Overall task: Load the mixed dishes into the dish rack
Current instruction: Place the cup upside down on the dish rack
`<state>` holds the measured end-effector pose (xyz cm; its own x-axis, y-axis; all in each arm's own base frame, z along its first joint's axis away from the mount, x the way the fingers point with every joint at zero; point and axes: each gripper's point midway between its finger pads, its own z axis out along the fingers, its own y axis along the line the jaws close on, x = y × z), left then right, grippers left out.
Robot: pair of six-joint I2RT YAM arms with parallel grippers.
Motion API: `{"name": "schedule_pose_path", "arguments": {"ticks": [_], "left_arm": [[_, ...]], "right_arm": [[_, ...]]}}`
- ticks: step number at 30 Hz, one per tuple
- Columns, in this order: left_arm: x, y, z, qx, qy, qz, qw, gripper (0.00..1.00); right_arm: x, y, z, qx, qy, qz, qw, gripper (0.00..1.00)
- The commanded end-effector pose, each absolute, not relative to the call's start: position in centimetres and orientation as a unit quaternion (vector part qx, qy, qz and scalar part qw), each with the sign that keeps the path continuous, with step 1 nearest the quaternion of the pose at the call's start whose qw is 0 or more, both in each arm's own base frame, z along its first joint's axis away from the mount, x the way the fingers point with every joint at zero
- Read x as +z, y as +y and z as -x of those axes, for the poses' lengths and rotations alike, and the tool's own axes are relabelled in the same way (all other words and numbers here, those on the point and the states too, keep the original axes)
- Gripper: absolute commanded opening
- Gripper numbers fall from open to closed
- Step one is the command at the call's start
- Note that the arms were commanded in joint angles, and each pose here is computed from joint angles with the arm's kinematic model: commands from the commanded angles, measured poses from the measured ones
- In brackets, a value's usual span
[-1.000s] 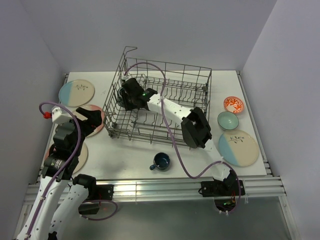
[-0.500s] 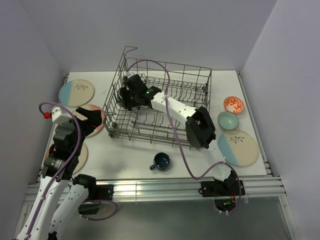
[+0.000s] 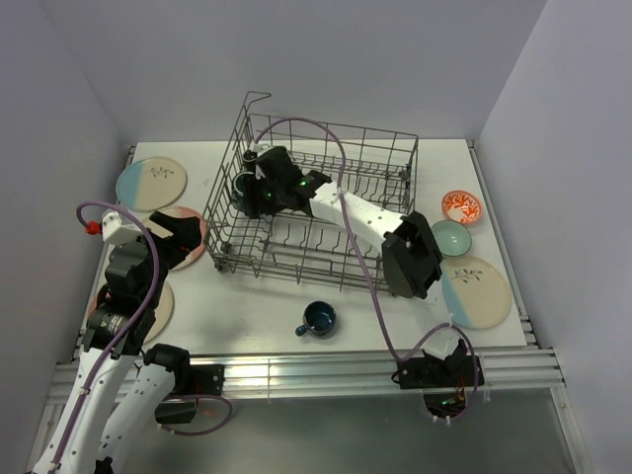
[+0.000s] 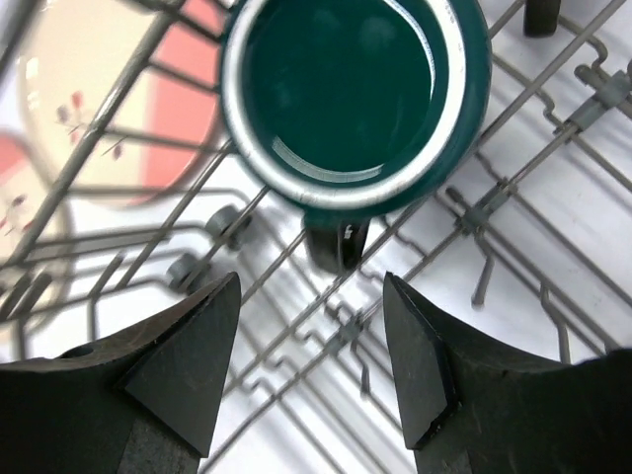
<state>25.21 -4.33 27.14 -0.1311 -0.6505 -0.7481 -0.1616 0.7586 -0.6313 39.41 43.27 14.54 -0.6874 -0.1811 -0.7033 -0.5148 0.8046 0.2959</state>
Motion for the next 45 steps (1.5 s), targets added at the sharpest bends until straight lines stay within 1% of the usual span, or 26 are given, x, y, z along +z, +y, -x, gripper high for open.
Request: {"name": "schedule_pose_path", "arguments": {"ticks": [1,6,10,13,15,17,24,32,45], "left_arm": [[28.8,-4.3,-25.3,-0.221,0.704,0.281,0.613,0.92],[28.8,-4.5,-25.3,-0.223,0.704,0.276,0.616,0.93],[29.2,-4.8,-25.9,-0.22,0.706,0.261,0.621,0.93],[29.4,-5.2,-26.8,-0.213,0.716,0.244,0.618,0.93],[30.1,-5.4,-27.3,-0.21,0.718,0.23,0.622,0.93],[29.9,-5.7,-28.0,-0.203,0.728,0.221,0.617,0.93],[30.2,-6.5,-30.3,-0.185,0.749,0.19,0.608,0.93],[29.5,-6.6,-33.0,-0.173,0.77,0.167,0.591,0.93],[27.0,-5.8,-36.6,-0.165,0.795,0.149,0.565,0.92]], "right_arm": [[21.1,42.1,-39.5,0.3,0.85,0.204,0.381,0.67],[23.5,40.8,-39.4,0.361,0.831,0.218,0.363,0.68],[24.5,40.4,-40.6,0.408,0.826,0.188,0.342,0.69],[24.5,41.1,-41.2,0.435,0.823,0.176,0.319,0.68],[23.1,41.9,-41.5,0.441,0.833,0.16,0.292,0.67],[23.2,42.4,-42.0,0.449,0.834,0.14,0.288,0.65],[21.4,43.3,-43.7,0.446,0.841,0.119,0.284,0.6],[20.6,44.0,-45.3,0.429,0.845,0.098,0.305,0.57],[19.4,43.8,-45.1,0.414,0.851,0.108,0.305,0.56]]}}
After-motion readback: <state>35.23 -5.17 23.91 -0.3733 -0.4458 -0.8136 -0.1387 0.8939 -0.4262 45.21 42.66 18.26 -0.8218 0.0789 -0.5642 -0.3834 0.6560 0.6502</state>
